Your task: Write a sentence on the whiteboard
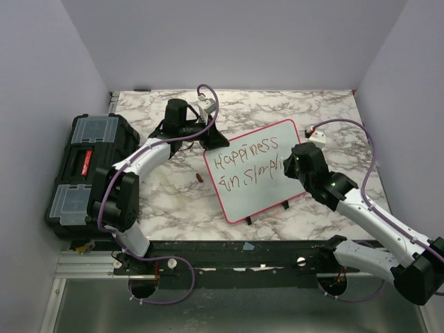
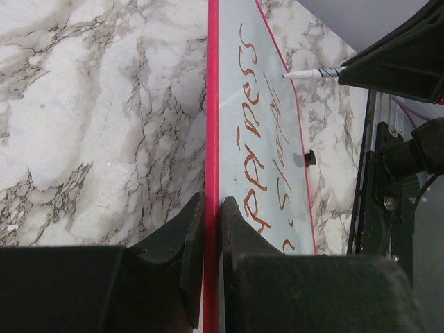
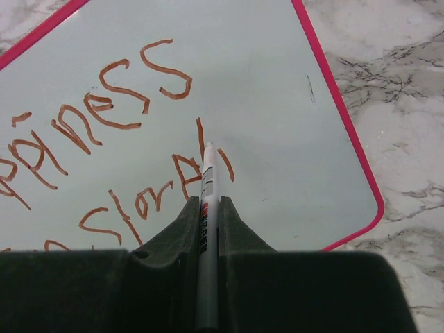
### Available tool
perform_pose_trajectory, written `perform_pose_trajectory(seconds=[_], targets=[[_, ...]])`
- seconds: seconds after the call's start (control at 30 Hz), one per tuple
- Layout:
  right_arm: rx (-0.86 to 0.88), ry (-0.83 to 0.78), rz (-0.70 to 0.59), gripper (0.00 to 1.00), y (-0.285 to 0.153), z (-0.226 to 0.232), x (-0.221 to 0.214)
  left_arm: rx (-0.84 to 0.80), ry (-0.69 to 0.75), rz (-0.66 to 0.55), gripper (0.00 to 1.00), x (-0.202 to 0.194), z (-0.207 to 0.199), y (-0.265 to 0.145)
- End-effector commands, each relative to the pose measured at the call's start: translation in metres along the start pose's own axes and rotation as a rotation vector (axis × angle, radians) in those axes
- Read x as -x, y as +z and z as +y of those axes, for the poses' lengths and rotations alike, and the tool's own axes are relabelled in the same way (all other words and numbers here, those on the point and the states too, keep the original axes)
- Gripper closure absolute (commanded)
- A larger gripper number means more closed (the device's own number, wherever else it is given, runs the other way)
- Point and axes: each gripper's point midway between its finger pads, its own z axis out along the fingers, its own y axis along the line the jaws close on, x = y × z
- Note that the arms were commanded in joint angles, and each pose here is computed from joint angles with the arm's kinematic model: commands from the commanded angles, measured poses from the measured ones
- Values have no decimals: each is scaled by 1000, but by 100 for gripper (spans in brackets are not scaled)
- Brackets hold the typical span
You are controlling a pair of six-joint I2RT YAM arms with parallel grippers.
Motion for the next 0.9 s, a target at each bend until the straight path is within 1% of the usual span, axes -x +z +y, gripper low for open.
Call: perform_pose_trajectory(seconds=[0.0,0.23,0.43,0.57,0.87], targets=[[-27,-15,-67,99,9,4,20,-5,121,-54,100,20,1,-4],[-28,-23,-48,99,26,9,8,-1,119,-55,100,20,3,-5],[-45,-27,-41,99,27,3,2,1,121,-57,100,21,3,-5],[-54,-21,-36,99,21,-2,1,0,120,-57,100,20,4,-5],[-32,1,-114,99,-12,-8,30,2,118,-56,100,20,3,-6]])
